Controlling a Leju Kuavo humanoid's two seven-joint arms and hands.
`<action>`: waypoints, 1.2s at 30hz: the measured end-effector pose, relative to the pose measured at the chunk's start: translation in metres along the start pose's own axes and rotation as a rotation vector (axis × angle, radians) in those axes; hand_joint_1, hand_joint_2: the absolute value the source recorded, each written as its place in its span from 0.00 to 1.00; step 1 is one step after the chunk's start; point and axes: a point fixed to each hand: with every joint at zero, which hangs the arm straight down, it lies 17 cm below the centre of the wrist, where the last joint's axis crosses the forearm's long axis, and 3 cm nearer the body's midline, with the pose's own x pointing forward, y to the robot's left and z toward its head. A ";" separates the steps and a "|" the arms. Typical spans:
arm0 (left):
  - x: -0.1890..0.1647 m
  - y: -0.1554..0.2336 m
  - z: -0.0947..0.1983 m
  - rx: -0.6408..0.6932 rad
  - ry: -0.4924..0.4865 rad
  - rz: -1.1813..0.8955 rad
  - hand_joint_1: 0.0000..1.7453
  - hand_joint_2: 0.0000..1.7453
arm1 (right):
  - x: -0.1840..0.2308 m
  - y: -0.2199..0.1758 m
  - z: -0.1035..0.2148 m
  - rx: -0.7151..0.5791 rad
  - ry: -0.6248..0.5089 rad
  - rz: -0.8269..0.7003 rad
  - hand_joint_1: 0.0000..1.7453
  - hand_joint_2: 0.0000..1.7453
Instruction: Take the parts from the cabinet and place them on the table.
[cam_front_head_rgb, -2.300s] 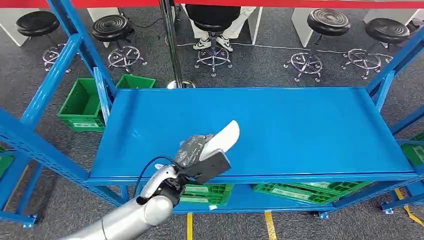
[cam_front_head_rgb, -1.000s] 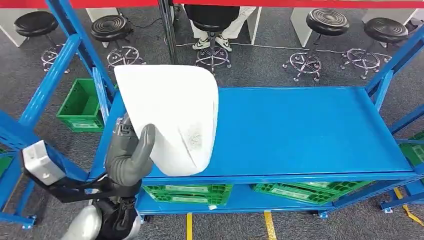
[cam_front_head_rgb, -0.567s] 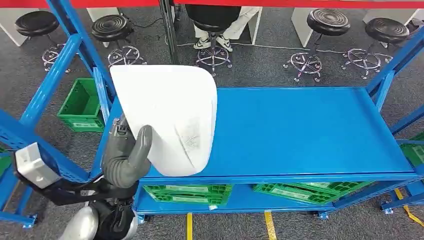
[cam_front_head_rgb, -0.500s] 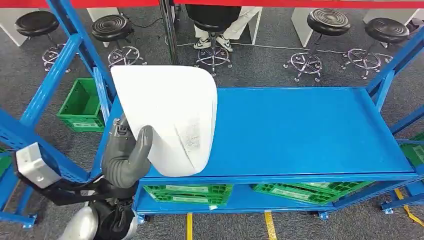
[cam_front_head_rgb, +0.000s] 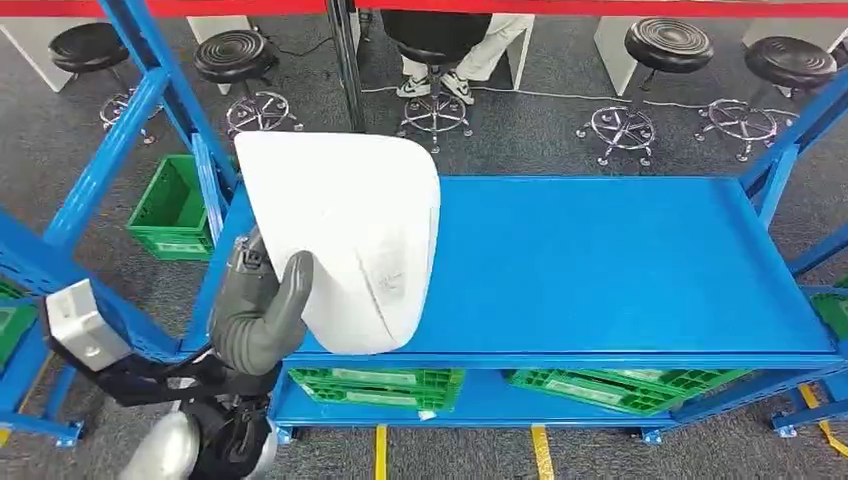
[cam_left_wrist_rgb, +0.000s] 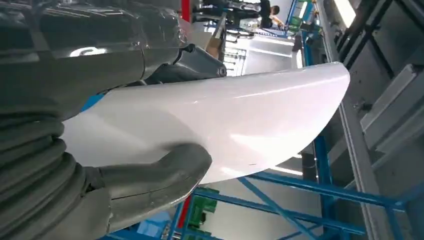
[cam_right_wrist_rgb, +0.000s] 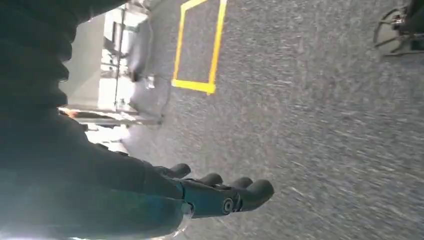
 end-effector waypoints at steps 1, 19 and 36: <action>0.000 0.000 0.000 0.000 0.001 0.000 1.00 1.00 | 0.000 0.000 0.000 0.000 0.000 0.000 0.00 1.00; -0.001 0.001 0.002 -0.006 0.008 -0.007 1.00 1.00 | 0.000 0.002 0.000 0.002 0.000 0.001 0.00 1.00; -0.006 0.001 0.005 -0.006 0.035 -0.014 1.00 1.00 | 0.007 0.002 0.002 0.007 -0.008 0.002 0.00 1.00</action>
